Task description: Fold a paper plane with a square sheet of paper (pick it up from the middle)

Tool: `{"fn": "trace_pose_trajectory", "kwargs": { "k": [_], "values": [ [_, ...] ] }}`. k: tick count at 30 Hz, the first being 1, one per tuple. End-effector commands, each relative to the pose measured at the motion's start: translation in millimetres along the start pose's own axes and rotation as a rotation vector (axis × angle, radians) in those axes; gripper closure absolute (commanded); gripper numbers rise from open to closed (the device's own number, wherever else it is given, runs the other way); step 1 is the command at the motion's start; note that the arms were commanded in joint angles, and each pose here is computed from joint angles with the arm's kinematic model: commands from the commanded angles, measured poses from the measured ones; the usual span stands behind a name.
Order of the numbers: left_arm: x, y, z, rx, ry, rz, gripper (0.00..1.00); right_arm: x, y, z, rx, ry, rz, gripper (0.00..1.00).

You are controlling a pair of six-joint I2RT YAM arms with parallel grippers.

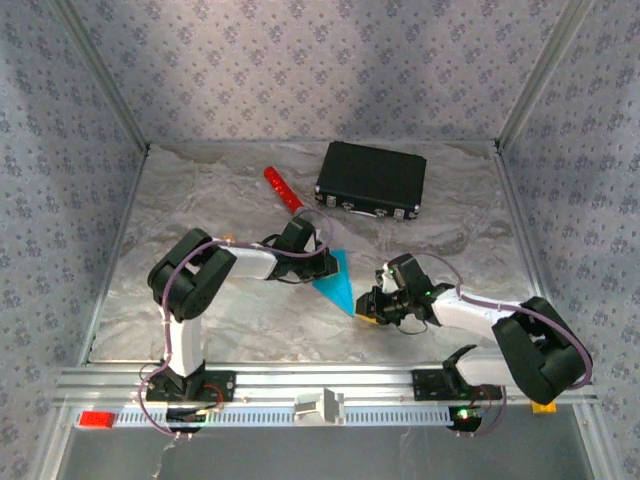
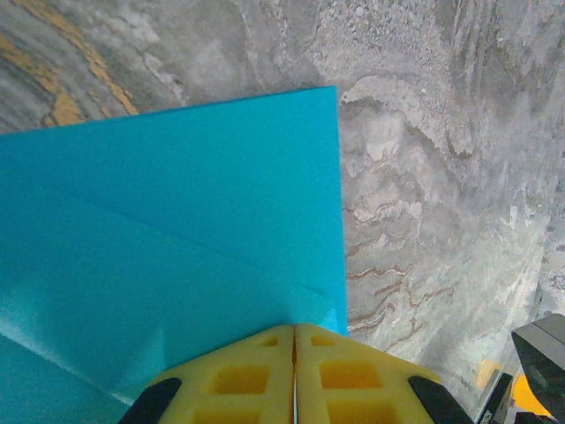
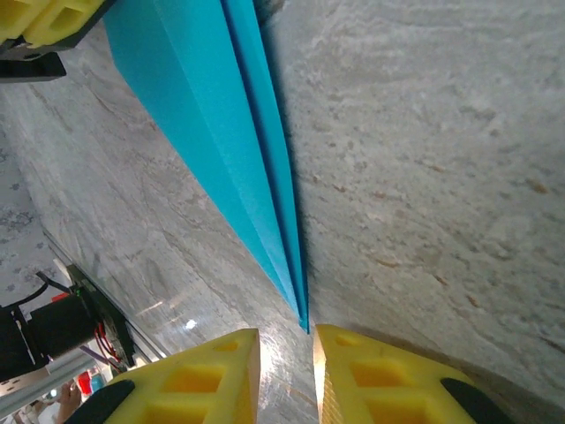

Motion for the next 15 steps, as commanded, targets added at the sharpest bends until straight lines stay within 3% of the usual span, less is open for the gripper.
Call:
{"fn": "trace_pose_trajectory", "kwargs": {
  "k": [1,15],
  "values": [
    [40.0,2.9,7.9,0.009,-0.062,-0.121,0.92,1.9,2.6,-0.5,0.011,0.028,-0.014,0.76],
    [40.1,3.3,7.4,0.008,-0.07,-0.117,0.92,-1.0,13.3,2.5,0.038,0.045,-0.026,0.74]
  ]
}}
Point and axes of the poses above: each hand's point on the last joint's axis, 136 mm out from that joint toward the fingers, its own y axis out along the fingers, its own x axis along the line the jaws close on, z = x × y, the point moved 1 cm from there along -y, back along the fingers, and after that the axes turned 12 degrees about -y, right-handed, at the moved point
